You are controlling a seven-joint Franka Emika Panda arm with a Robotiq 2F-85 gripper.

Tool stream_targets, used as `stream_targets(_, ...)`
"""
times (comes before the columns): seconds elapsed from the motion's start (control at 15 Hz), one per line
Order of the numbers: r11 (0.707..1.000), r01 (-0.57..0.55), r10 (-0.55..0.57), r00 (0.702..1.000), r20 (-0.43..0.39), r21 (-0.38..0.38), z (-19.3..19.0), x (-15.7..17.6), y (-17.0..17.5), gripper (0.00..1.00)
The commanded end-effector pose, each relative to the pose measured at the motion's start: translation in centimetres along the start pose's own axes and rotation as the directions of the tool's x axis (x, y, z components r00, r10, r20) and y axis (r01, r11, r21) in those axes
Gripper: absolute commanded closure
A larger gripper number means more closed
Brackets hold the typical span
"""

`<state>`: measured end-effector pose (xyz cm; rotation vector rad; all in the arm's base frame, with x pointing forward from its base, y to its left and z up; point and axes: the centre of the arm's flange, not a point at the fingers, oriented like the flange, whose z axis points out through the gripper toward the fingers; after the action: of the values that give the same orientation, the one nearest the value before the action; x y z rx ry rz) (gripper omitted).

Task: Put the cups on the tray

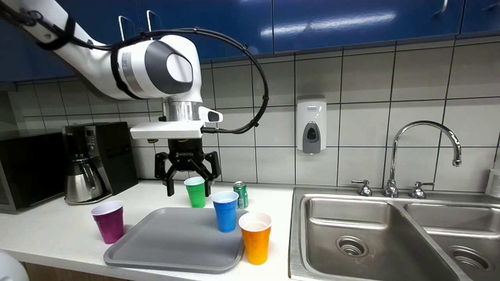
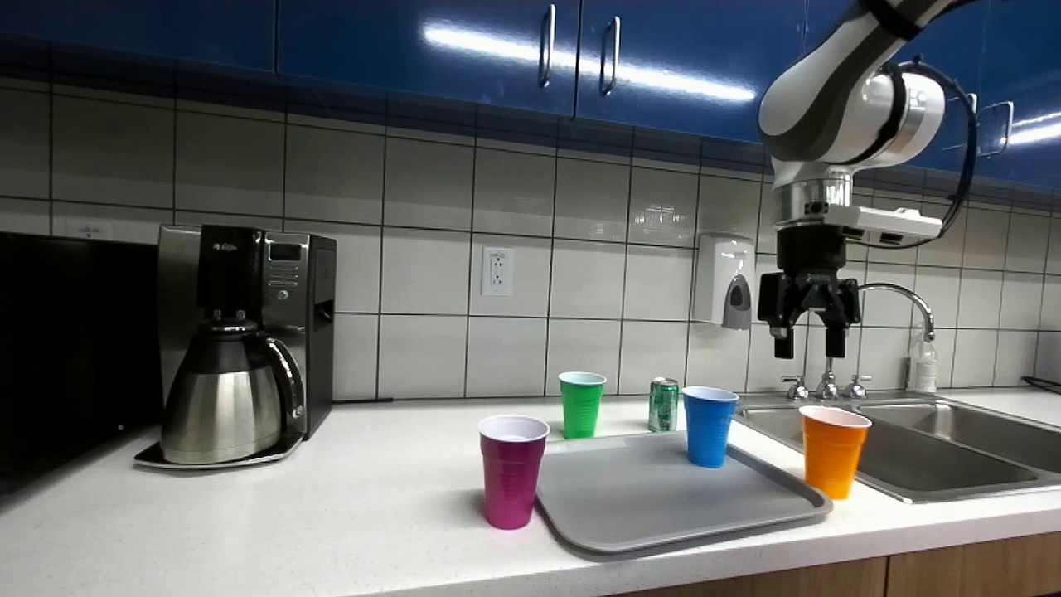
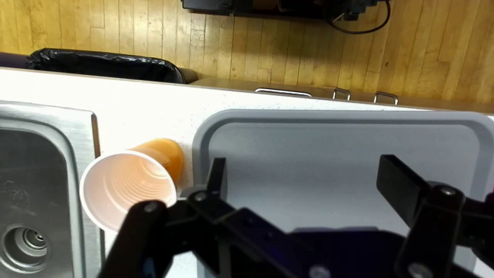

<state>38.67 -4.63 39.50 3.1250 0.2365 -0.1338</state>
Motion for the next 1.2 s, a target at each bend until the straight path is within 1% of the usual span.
stream_targets(0.0, 0.999, -0.007, 0.007, 1.000, -0.017, -0.032, 1.5, 2.7, 2.4, 0.00)
stream_targets(0.4, 0.998, -0.055, 0.053, 0.998, -0.038, -0.034, 3.1, 5.2, 5.5, 0.00)
stream_targets(0.8, 0.994, -0.098, 0.097, 0.995, -0.030, -0.043, 4.5, 6.9, 8.4, 0.00)
stream_targets(1.13, 0.993, -0.107, 0.107, 0.994, -0.012, -0.057, 5.8, 7.9, 9.8, 0.00)
